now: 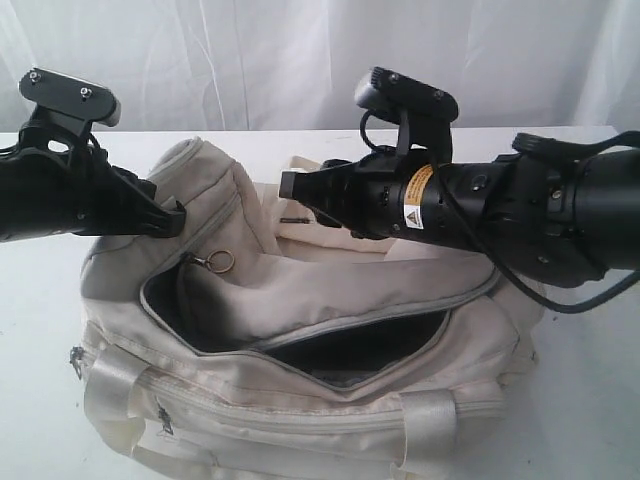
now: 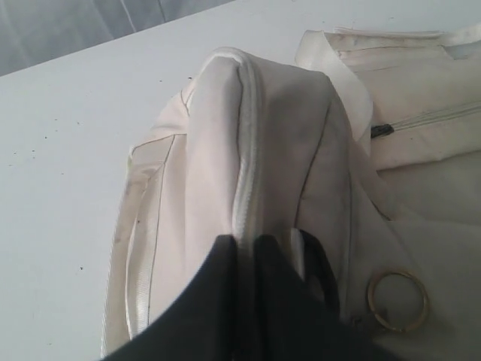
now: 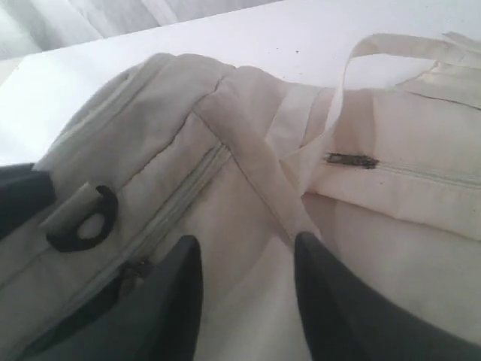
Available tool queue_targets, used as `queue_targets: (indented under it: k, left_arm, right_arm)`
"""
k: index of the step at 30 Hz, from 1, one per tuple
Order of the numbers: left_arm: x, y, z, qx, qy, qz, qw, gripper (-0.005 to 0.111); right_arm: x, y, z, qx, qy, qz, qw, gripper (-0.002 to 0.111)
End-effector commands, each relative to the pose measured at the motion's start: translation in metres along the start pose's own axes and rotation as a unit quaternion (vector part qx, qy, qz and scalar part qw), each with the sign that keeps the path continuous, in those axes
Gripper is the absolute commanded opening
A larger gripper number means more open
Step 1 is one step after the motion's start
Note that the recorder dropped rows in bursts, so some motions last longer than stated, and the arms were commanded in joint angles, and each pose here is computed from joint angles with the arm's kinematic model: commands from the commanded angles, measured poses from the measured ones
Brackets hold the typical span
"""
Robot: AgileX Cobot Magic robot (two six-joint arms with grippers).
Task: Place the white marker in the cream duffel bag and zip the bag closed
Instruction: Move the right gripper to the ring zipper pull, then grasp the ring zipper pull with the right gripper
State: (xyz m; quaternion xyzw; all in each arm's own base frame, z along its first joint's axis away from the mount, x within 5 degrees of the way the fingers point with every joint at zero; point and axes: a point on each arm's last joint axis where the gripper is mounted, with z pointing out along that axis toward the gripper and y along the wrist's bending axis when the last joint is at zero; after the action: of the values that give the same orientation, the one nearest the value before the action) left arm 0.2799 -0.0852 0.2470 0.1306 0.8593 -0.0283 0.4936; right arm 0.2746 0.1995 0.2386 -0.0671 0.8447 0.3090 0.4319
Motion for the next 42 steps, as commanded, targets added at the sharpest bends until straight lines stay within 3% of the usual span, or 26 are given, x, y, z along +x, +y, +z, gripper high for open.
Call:
queue_targets:
  k: [1, 7, 19, 31, 42]
  left_arm:
    - [0.002, -0.003, 0.0, 0.017, 0.005, -0.011, 1.0, 0.0]
    - [0.002, -0.005, 0.0, 0.028, 0.007, -0.011, 1.0, 0.0]
    - [0.002, -0.006, 0.0, 0.038, 0.008, 0.0, 0.999, 0.0]
    - [0.002, -0.006, 0.0, 0.038, 0.008, 0.0, 0.999, 0.0]
    - [0.002, -0.007, 0.0, 0.039, 0.008, 0.0, 0.999, 0.0]
  right_arm:
    - [-0.013, -0.013, 0.005, -0.032, -0.042, 0.065, 0.997, 0.038]
    - [-0.004, -0.004, 0.046, -0.128, 0.037, 0.072, 0.988, 0.038]
    - [0.018, -0.004, 0.076, -0.193, 0.136, 0.083, 0.968, 0.038]
    - [0.036, -0.014, 0.091, -0.186, 0.176, 0.058, 0.965, 0.038]
    - [0.032, -0.015, 0.105, -0.185, 0.169, 0.04, 0.967, 0.038]
